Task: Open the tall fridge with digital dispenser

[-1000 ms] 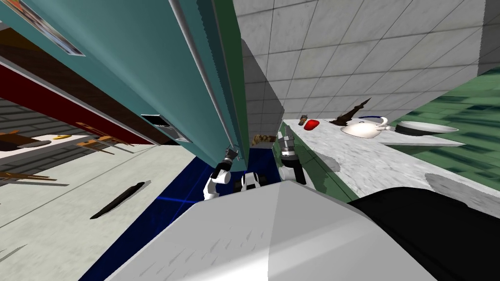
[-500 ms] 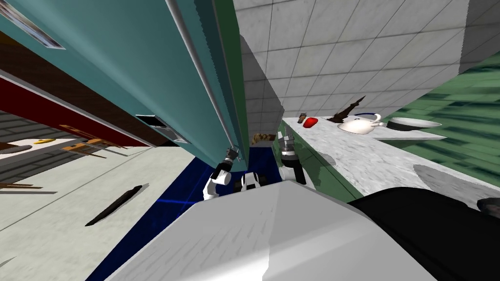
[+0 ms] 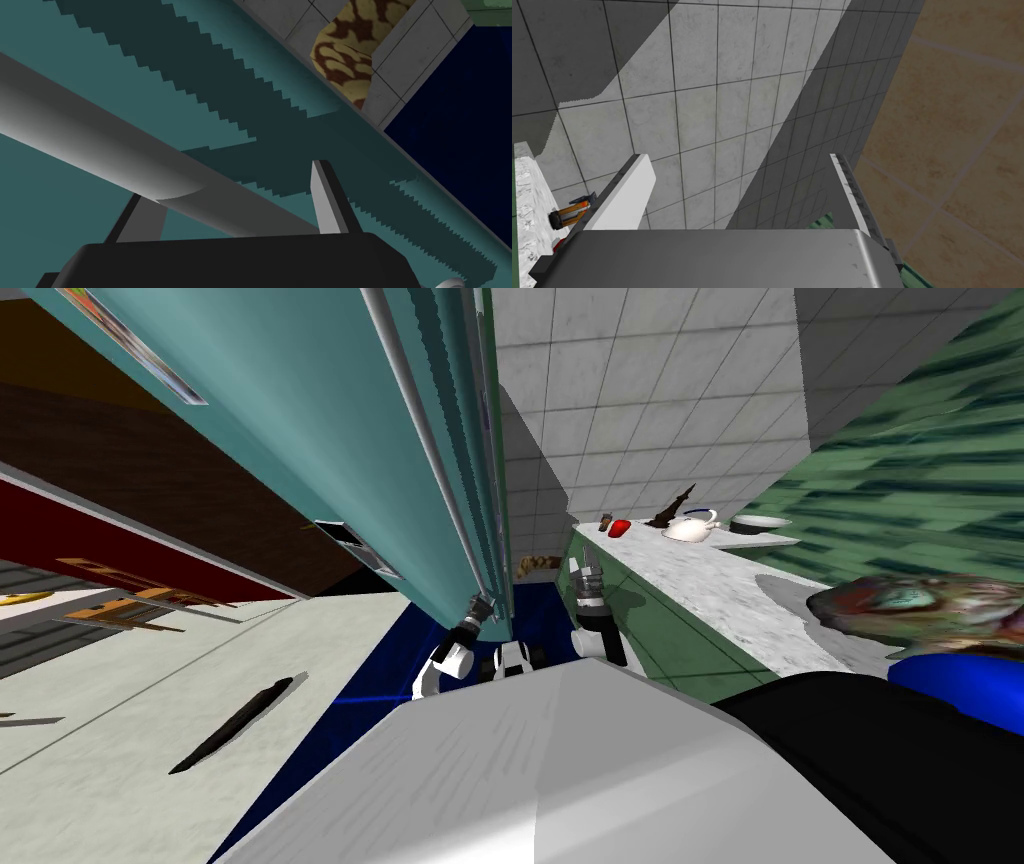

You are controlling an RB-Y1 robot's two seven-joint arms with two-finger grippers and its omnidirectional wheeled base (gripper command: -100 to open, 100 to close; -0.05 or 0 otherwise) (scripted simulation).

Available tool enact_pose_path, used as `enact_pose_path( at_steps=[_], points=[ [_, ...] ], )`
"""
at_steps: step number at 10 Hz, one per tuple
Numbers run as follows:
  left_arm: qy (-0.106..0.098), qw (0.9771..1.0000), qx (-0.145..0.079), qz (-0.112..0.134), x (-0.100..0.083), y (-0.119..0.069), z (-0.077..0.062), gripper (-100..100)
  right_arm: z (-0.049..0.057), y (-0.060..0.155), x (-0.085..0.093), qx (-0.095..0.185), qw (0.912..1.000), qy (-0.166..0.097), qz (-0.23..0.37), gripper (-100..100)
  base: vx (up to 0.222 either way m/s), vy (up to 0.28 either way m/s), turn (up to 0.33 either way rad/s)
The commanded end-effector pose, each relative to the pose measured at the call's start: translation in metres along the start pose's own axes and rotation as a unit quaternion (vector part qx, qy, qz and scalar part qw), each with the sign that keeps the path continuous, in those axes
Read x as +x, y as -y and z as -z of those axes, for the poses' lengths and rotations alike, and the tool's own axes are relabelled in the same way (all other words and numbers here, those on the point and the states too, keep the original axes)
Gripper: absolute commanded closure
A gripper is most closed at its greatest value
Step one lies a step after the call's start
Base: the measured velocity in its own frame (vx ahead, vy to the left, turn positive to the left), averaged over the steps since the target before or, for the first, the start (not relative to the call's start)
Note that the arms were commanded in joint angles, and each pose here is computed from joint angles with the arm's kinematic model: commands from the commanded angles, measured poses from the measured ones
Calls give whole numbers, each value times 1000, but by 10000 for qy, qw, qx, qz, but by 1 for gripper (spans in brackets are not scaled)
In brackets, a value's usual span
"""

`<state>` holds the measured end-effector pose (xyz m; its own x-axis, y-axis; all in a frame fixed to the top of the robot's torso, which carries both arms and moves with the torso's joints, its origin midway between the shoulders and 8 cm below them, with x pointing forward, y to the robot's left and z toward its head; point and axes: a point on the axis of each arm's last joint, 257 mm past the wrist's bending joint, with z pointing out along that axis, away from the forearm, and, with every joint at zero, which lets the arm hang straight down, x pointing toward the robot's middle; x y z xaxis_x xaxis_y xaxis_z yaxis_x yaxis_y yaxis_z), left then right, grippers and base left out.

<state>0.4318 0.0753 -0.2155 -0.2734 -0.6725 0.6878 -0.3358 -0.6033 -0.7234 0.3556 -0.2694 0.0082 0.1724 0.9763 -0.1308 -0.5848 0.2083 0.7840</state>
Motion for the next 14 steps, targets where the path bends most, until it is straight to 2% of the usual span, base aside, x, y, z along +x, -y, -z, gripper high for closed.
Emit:
enact_pose_path(
  at_steps=[1,2,3,5,6,8,9,12,13,14],
  points=[
    [-213,9996,-144,-68,14,-8,7,100,0,0,0,1,10000,0,0,0,-211,287,-141],
    [-289,9993,-233,-63,20,-14,11,100,0,0,0,1,10000,0,0,0,-214,285,-163],
    [-213,9995,-231,-43,15,-16,9,100,0,0,0,1,10000,0,0,0,-108,125,-49],
    [-390,9984,-411,-65,29,-30,17,100,0,0,0,1,10000,1,-1,0,-46,208,-156],
    [-390,9984,-411,-65,29,-30,17,100,0,0,0,1,10000,0,0,0,-111,238,-121],
    [-567,9968,-549,-94,42,-41,25,100,0,0,0,1,10000,1,0,0,-136,231,-113],
    [-567,9968,-549,-94,42,-41,25,100,0,0,0,1,10000,0,0,0,-90,226,-80],
    [-823,9936,-764,-114,61,-58,38,100,0,0,0,2,10000,0,1,0,-90,264,-179],
    [-823,9936,-764,-114,61,-58,38,100,0,0,0,2,10000,1,0,0,-96,205,-67],
    [-905,9923,-837,-115,67,-63,43,100,0,0,0,2,10000,1,-1,0,-67,169,-95]
  ],
)
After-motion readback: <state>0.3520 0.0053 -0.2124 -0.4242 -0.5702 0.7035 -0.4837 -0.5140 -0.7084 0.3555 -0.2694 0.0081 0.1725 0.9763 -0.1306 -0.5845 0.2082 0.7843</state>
